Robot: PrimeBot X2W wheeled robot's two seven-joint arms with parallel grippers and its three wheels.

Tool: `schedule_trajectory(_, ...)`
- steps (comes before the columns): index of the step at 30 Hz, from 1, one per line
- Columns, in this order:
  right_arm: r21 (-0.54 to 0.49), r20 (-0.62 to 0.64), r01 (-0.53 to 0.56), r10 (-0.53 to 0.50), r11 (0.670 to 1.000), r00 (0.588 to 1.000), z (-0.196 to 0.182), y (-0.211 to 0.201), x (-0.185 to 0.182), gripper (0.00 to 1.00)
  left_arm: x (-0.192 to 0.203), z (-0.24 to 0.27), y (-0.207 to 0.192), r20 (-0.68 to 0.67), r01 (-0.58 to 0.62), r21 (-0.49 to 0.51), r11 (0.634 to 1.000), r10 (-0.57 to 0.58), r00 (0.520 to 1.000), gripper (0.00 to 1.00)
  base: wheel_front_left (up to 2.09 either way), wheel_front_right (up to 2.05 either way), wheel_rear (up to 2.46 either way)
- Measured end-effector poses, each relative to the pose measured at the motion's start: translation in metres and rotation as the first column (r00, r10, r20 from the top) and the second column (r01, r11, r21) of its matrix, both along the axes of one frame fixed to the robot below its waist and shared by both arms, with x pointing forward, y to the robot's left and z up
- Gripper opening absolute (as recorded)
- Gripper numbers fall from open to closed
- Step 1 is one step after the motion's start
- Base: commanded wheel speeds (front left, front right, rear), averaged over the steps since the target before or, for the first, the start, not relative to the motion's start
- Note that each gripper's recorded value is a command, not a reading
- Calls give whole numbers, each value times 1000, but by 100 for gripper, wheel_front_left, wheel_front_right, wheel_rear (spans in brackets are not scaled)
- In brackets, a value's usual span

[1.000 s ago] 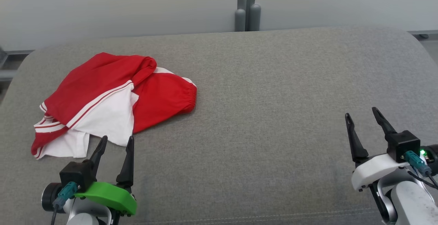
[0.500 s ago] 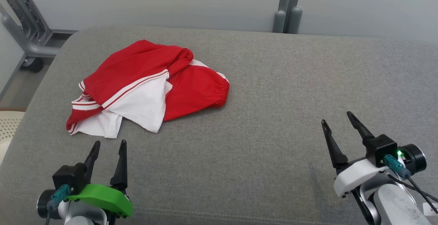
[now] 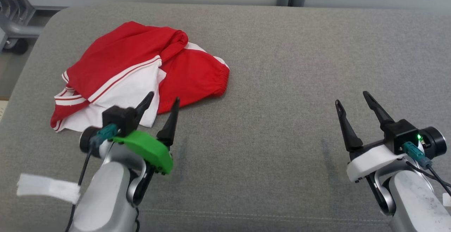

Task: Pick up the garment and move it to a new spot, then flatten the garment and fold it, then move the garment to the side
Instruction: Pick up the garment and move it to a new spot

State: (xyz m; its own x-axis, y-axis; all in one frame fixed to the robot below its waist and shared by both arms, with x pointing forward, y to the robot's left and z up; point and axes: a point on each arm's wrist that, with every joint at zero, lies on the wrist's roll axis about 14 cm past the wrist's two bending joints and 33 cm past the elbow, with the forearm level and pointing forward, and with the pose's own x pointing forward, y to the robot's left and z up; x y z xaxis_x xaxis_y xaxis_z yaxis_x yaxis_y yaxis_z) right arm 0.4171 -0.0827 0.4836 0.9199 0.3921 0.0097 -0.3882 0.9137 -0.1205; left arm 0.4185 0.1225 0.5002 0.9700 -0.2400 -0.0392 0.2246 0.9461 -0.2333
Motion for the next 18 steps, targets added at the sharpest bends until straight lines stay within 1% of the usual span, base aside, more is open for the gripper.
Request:
schedule_trajectory(4, 4, -12, -13, 13, 1000, 1000, -7, 3, 10, 100, 20, -19, -20, -124, 85, 36, 996, -80, 989, 100, 0, 0, 0)
schedule_trajectory(8, 3, -17, -24, 24, 1000, 1000, -13, 6, 21, 100, 38, -44, -21, -252, 100, 23, 995, -91, 963, 100, 0, 0, 0)
schedule_trajectory(10, 4, -18, -17, 17, 1000, 1000, -15, 4, 27, 100, 49, -50, -20, -284, 99, 19, 995, -90, 955, 100, 0, 0, 0)
schedule_trajectory(14, -1, -34, 11, -11, 1000, 999, -23, -6, 32, 100, 73, -53, -25, -304, 113, 17, 993, -102, 947, 100, 0, 0, 0)
schedule_trajectory(18, -7, -59, 42, -43, 999, 997, -33, -17, 34, 100, 87, -67, -37, -354, 146, 18, 989, -130, 926, 100, 0, 0, 0)
